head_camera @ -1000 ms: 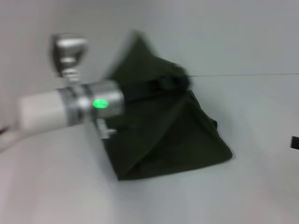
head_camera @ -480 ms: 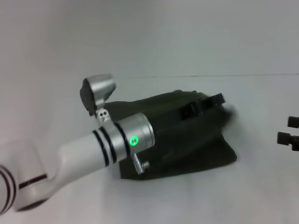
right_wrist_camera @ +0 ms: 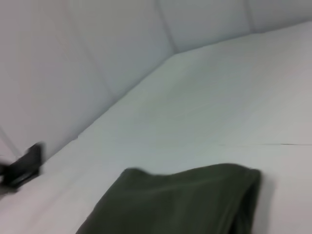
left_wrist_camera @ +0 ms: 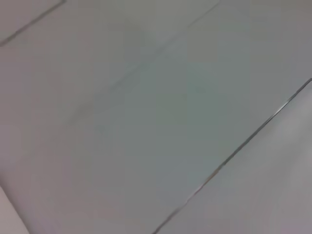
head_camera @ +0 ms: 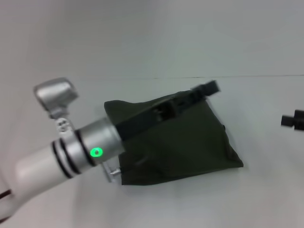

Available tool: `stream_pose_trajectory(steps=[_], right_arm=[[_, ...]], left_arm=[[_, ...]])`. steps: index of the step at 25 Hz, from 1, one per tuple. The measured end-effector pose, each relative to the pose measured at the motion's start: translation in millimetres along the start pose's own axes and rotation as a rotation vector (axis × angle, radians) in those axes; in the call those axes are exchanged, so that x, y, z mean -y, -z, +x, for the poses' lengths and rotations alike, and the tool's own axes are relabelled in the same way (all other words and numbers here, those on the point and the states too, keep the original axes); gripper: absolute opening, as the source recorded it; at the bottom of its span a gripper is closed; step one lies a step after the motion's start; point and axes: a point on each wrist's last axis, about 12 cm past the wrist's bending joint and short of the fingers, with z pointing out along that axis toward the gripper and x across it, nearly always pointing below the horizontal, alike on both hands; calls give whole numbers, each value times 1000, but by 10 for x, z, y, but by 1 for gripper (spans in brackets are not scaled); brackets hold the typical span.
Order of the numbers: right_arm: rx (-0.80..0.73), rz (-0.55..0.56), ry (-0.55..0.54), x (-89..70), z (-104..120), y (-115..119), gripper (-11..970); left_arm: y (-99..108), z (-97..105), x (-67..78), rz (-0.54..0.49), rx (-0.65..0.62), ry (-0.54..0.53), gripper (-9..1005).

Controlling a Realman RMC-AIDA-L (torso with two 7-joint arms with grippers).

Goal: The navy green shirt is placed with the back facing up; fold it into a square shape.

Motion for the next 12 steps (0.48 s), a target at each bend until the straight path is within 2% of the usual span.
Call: stream_pose_trajectory(steps=[6,12], right_arm=[[21,84,-172,96,-244,-128,906],[-30,78,-280,58,-417,-432,907]], left_arm=[[380,-90,-56,-76,-12,-141,826],[699,-126,-98,-169,5,-255,886]])
